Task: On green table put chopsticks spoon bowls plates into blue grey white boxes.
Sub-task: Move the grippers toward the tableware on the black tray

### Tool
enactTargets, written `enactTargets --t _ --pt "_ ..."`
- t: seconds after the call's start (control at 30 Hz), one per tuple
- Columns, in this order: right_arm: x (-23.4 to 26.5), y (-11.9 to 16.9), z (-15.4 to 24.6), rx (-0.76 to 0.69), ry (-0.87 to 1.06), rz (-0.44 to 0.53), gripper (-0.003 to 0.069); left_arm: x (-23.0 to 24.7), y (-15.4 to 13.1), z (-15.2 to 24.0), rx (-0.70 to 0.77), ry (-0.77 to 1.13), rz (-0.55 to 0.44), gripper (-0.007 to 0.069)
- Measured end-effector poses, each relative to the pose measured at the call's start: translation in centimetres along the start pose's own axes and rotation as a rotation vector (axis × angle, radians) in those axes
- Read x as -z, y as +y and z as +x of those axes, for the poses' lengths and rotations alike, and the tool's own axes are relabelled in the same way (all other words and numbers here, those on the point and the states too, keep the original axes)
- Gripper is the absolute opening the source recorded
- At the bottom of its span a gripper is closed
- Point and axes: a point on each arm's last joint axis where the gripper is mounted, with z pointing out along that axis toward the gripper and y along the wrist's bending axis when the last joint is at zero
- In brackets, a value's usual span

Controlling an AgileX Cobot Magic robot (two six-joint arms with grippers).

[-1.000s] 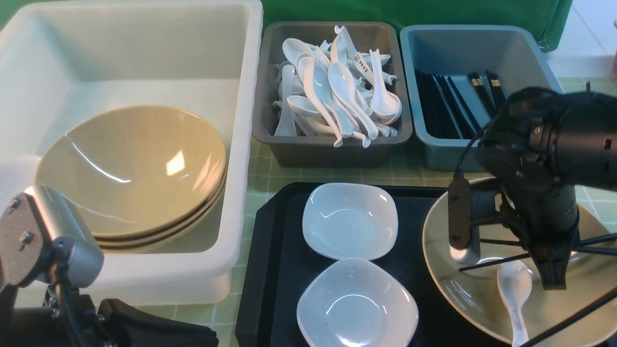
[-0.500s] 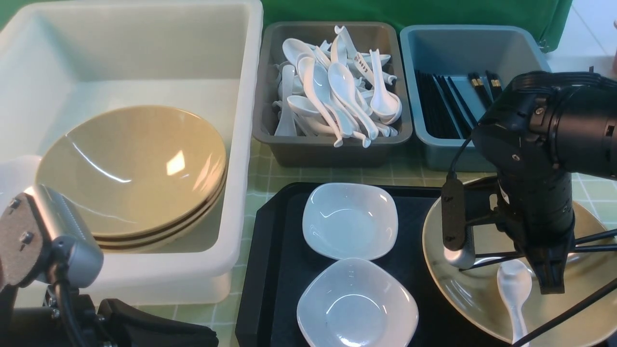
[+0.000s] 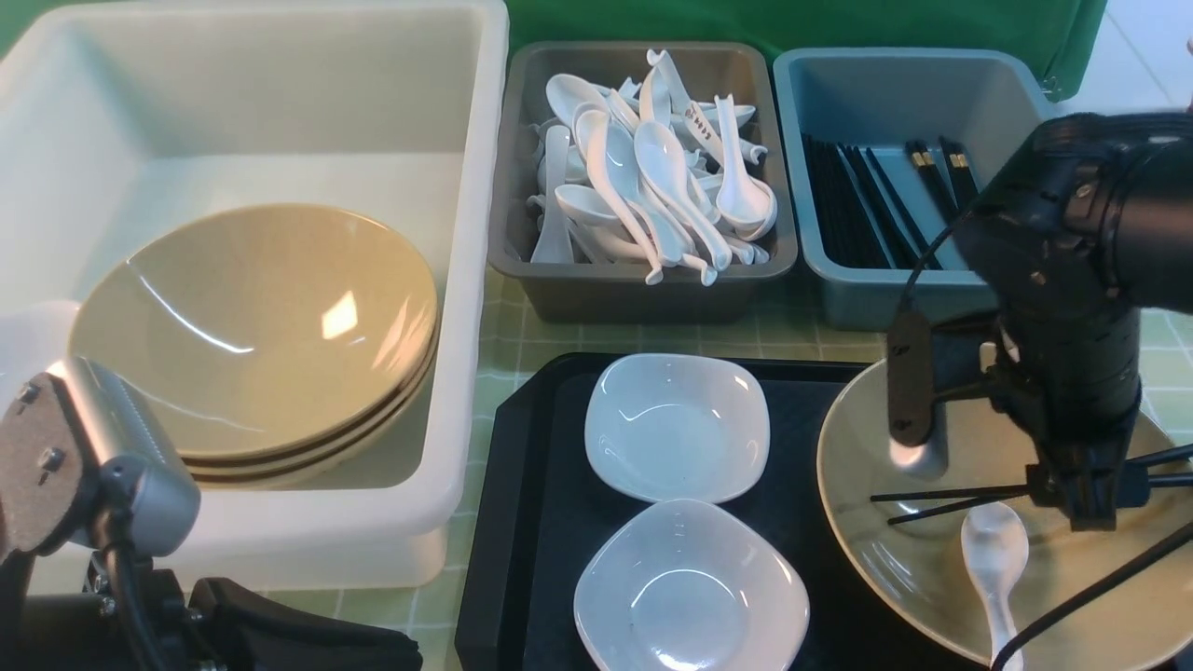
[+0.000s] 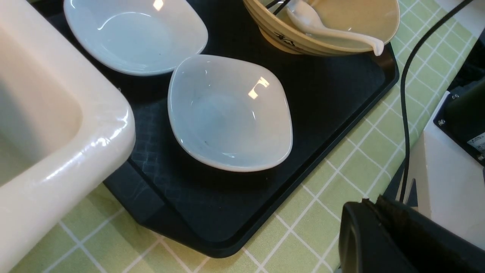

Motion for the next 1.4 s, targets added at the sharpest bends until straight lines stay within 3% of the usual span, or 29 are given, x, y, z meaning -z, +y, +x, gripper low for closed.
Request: enactTargets --t 0.17,0.3,0.4,0.47,0.73,0.97,1.2,1.4 --pt "-1.4 -0.7 0.4 -0.039 -0.028 -0.063 0.0482 0.0 0.0 0.0 0.0 0.0 0.0 -0.0001" --pt "-1.8 -0.7 0.4 -0.031 -0.049 -0.112 0.0321 0.0 0.0 0.0 0.0 -0.002 -0.002 -0.0001" --pt "-1.8 -0.6 0.4 -0.026 -0.049 -0.124 0.0108 0.0 0.0 0.0 0.0 -0.003 -0.002 -0.0001" --pt "-1.8 -0.5 0.5 -0.024 -0.036 -0.136 0.0069 0.0 0.0 0.0 0.0 -0.003 -0.002 -0.0001" --pt "-1.0 -0.3 0.6 -0.044 -0.045 -0.205 0.0063 0.0 0.0 -0.1 0.0 -0.006 -0.004 -0.0001" --pt "1.7 -1.2 0.5 -0.125 -0.202 -0.25 0.0063 0.0 0.1 -0.1 -0.005 -0.015 -0.011 -0.0001" --pt "3.9 -4.4 1.9 -0.32 -0.471 -0.366 0.0062 0.4 -0.2 -0.6 -0.107 -0.007 0.004 -0.0001" --pt "6.1 -7.7 4.2 -0.552 -0.695 -0.421 0.0062 1.4 -0.4 -4.0 -0.181 -0.053 0.001 -0.0001"
